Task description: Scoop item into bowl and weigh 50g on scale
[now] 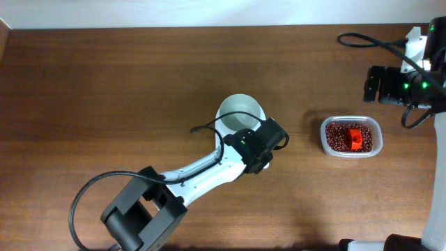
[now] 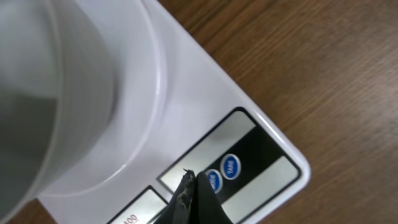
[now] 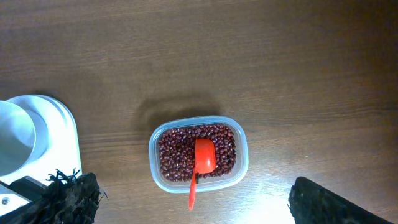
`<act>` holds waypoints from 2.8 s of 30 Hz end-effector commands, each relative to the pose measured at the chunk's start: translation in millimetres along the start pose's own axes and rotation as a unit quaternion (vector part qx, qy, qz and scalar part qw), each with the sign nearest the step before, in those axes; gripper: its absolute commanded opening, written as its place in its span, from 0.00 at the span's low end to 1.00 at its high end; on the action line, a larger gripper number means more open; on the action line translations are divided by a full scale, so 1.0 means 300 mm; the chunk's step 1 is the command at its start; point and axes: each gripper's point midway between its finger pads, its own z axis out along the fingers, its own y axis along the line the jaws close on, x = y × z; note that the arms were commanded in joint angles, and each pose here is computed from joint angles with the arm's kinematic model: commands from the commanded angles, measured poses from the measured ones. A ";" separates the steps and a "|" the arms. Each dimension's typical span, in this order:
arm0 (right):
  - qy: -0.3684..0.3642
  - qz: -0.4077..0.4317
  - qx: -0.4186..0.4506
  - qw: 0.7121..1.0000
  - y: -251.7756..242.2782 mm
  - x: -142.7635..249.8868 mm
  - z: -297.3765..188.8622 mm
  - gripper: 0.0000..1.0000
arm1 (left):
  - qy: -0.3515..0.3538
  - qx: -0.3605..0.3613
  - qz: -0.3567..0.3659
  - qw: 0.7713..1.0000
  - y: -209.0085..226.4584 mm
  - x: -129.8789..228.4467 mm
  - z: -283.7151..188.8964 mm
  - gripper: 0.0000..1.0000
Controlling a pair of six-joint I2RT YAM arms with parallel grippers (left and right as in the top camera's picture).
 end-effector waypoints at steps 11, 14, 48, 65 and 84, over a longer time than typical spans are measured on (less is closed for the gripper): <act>-0.008 0.004 -0.002 1.000 -0.002 -0.007 -0.016 0.99 | 0.050 -0.020 0.033 0.998 0.012 0.075 0.059 0.00; -0.008 0.004 -0.002 1.000 -0.002 -0.007 -0.016 0.99 | 0.051 -0.020 0.034 0.998 0.010 0.077 0.059 0.00; -0.007 0.004 -0.002 1.000 -0.002 -0.007 -0.013 0.99 | 0.046 -0.016 0.058 0.997 -0.016 0.070 0.053 0.00; -0.007 0.004 -0.002 1.000 -0.002 -0.007 -0.013 0.99 | 0.041 -0.011 0.057 0.997 -0.022 0.056 0.038 0.00; -0.007 0.004 -0.002 1.000 -0.002 -0.007 -0.013 0.99 | 0.055 -0.009 0.062 0.997 -0.028 0.082 0.053 0.00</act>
